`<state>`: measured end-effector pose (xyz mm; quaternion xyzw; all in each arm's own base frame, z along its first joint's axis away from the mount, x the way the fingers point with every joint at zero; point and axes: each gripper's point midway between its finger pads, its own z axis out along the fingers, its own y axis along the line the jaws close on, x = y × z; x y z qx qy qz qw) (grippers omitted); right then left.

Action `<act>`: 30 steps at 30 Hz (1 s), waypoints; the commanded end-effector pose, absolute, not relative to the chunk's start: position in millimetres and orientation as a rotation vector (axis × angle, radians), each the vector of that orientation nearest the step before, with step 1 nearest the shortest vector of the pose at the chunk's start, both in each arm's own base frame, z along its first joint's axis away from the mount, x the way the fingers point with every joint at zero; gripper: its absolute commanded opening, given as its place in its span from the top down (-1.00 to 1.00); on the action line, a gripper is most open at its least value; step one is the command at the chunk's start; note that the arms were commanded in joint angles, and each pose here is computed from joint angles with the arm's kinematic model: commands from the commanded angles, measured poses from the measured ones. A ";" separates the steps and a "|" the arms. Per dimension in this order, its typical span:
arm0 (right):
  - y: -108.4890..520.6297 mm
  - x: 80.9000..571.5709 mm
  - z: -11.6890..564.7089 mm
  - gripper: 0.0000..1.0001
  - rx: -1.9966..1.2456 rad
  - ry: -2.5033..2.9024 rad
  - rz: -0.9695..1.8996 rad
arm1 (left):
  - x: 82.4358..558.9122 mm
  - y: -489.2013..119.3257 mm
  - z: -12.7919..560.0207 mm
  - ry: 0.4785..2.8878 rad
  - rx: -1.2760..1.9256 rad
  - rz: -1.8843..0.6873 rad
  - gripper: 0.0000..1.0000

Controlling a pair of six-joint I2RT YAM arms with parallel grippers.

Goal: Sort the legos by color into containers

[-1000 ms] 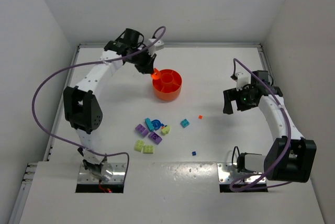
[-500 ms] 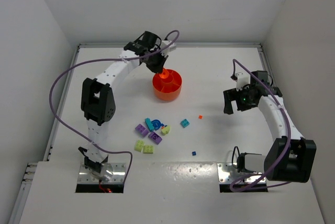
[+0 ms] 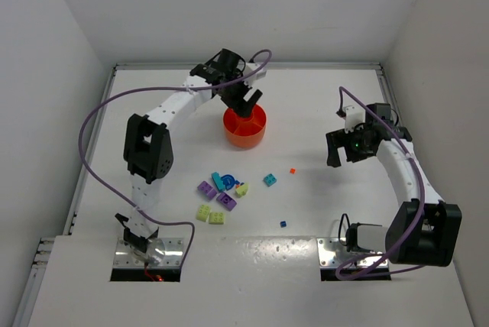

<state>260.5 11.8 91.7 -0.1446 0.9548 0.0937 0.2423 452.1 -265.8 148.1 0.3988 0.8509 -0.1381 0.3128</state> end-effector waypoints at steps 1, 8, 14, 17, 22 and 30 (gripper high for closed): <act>7.7 271.9 108.3 -0.98 -0.446 2.553 0.199 | 459.8 -271.9 171.6 2.192 1.011 -0.361 -1.00; 0.9 285.9 143.0 -0.98 -0.570 2.442 0.112 | 451.1 -269.9 254.9 2.051 0.905 -0.485 -1.00; 14.2 298.0 197.1 -0.76 -0.675 2.264 0.140 | 414.1 -226.1 339.9 1.981 0.714 -0.504 -1.00; 23.5 308.9 208.4 -0.23 -0.579 2.289 0.221 | 389.0 -204.9 332.2 1.975 0.812 -0.523 -1.00; 50.2 297.4 170.7 -0.55 -0.680 2.579 0.656 | 369.1 -141.2 326.9 2.023 0.645 -0.421 -1.00; 48.1 345.1 162.8 -0.36 -0.725 2.566 0.525 | 324.6 -72.2 318.8 1.957 0.403 -0.243 -1.00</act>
